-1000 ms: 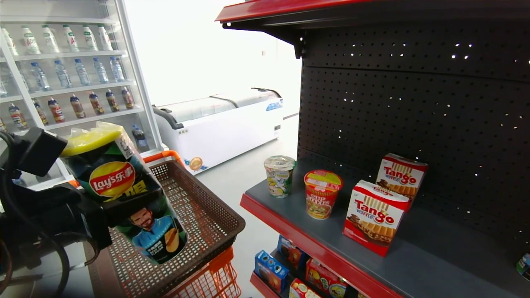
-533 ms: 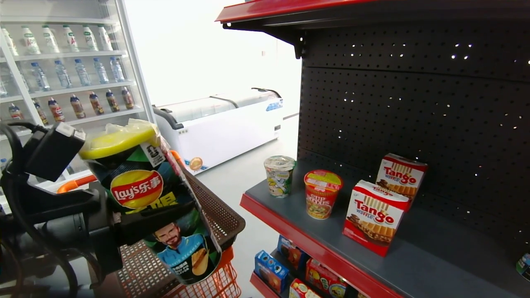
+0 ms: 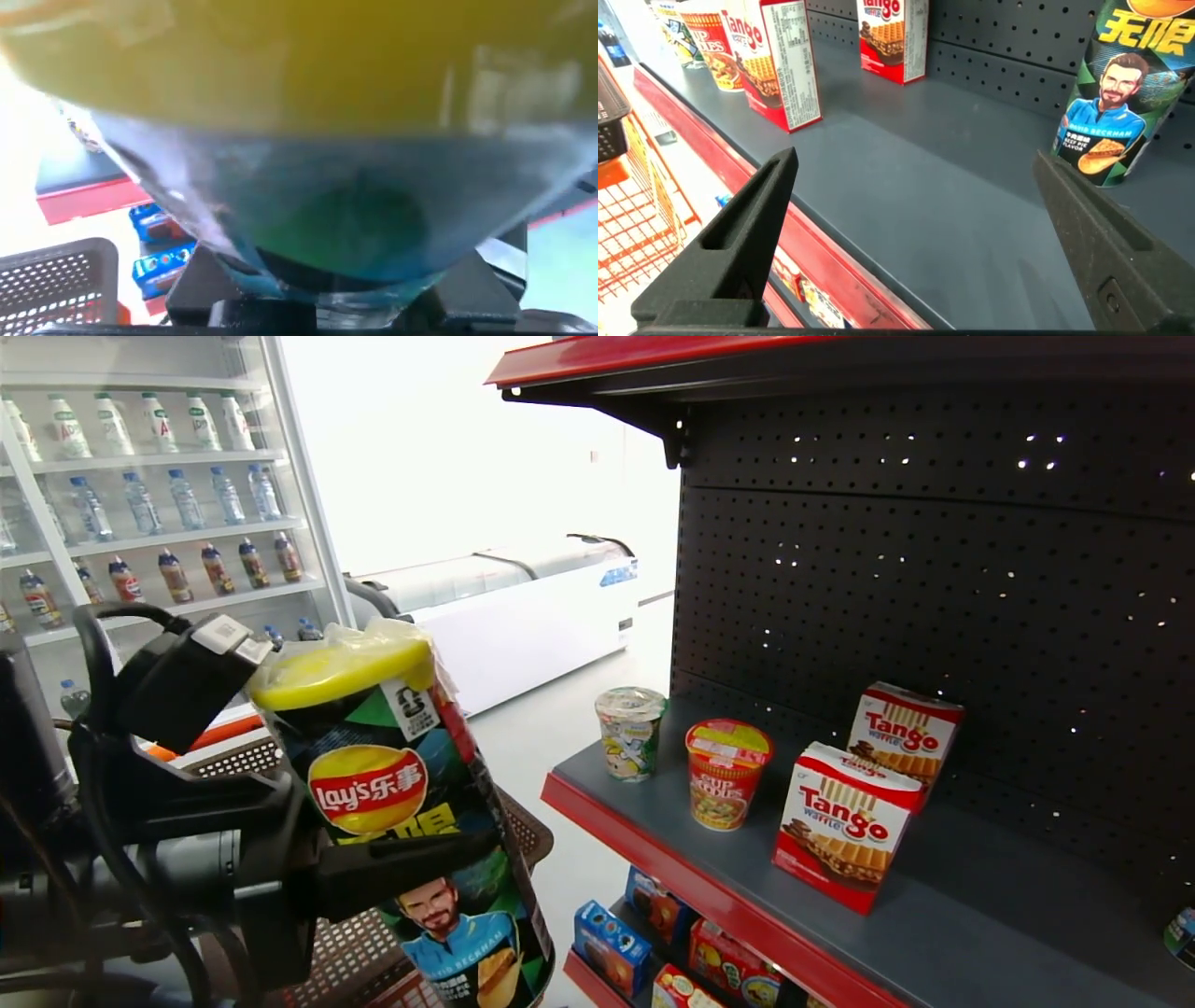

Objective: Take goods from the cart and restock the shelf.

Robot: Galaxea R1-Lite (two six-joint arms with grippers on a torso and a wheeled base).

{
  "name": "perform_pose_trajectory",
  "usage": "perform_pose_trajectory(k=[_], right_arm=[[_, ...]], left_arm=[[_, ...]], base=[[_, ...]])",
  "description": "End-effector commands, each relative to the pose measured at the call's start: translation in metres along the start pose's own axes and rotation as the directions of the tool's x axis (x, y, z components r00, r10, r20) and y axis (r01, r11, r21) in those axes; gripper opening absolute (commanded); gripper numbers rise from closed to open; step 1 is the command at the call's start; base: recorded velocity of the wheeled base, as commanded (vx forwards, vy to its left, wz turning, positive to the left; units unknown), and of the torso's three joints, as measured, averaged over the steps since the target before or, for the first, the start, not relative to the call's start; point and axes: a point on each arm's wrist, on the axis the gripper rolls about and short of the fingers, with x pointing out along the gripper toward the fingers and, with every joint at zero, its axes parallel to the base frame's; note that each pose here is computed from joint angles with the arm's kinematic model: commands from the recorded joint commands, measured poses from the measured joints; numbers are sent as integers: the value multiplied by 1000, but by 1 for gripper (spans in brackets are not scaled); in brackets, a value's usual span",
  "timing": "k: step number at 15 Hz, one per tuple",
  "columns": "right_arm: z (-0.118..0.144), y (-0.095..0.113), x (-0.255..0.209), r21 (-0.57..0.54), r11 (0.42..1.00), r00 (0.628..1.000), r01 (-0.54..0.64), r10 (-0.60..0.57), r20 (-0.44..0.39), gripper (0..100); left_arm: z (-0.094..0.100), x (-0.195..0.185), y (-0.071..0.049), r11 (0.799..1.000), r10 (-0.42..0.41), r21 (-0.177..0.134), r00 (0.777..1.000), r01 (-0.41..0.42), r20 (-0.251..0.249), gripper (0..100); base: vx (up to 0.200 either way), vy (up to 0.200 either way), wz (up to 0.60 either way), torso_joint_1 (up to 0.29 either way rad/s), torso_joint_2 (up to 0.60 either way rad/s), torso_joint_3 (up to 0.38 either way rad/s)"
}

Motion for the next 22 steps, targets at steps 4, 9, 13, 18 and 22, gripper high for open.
perform_pose_trajectory(k=[4,9,13,18,22], right_arm=[[0,0,0,0,1000,1000,0,0,-2,100],[0,0,0,0,1000,1000,1,-1,-2,100],[0,0,0,0,1000,1000,0,0,-2,100],[0,0,0,0,1000,1000,0,0,-2,100],[0,0,0,0,1000,1000,0,0,-2,100]], left_arm=[[-7,16,-10,994,-112,11,993,113,-45,0],[-9,23,-21,984,-175,12,982,176,-64,0],[-10,23,-20,985,-172,9,983,173,-66,0],[-11,25,-18,986,-168,4,983,168,-70,0],[-11,25,-17,986,-166,3,984,167,-71,0]], base=[[0,0,0,0,0,0],[0,0,0,0,0,0],[0,0,-300,2,0,0],[0,0,-600,5,0,2],[0,0,-600,1,0,2]])
